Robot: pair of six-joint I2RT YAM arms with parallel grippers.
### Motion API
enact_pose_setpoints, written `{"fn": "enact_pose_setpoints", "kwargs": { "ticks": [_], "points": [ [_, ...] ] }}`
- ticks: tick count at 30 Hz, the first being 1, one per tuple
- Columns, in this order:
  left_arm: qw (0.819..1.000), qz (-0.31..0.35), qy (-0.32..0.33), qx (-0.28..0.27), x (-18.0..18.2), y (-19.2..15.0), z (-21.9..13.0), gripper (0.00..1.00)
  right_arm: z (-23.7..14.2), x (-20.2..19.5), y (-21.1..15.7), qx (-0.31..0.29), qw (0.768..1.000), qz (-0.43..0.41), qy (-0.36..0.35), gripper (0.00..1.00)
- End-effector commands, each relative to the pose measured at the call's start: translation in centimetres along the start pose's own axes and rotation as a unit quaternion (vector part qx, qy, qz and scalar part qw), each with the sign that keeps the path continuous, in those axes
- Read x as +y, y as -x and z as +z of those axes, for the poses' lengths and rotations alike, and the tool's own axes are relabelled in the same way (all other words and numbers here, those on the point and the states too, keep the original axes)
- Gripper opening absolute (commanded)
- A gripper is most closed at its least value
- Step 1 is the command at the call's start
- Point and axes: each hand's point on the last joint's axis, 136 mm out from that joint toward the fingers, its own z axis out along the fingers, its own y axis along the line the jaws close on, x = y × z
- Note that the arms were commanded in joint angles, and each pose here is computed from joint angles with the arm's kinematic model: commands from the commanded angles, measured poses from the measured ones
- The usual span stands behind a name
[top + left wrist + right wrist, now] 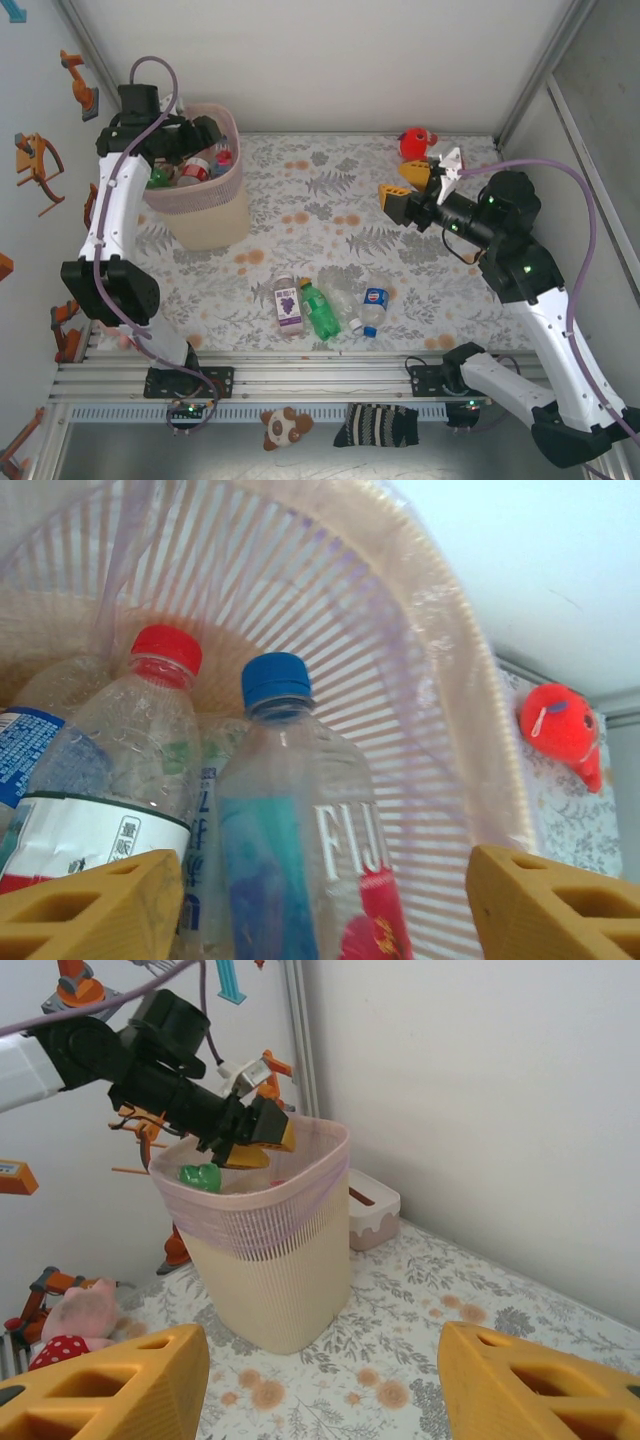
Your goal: Put the plastic bottles in the bin
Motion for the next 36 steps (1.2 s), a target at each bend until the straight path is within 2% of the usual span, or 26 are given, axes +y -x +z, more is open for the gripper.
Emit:
{"fn": "enact_pose_setpoints", "kwargs": {
  "ticks": [1,6,12,20,28,36],
  "points": [
    [1.000,0.009,-0.026,-0.009,-1.7,0.2,-2.3,0.67,-0.1,0.1,0.0,0.004,1.000,0.000,-0.002,0.61],
    [0.998,0.006,-0.068,0.007,-3.0,-1.1,-1.8,0.58,0.0,0.0,-0.3,0.007,1.000,0.007,-0.001,0.60],
    [0.991,0.002,-0.130,0.039,-4.7,-3.1,0.2,0.53,0.2,0.0,-0.9,0.013,1.000,0.015,0.000,0.60],
    [0.994,-0.009,-0.091,0.068,-2.6,-5.4,2.2,0.54,0.7,-0.5,-2.1,0.027,0.999,0.037,-0.006,0.60],
    [0.993,0.013,-0.118,-0.005,-4.6,-2.7,-1.8,0.59,1.4,-3.2,-5.5,0.078,0.987,0.116,-0.074,0.58],
    [0.989,0.029,-0.131,-0.063,-5.6,-1.4,-5.7,0.61,0.8,-7.2,-12.3,0.174,0.937,0.223,-0.205,0.56]
  ]
}}
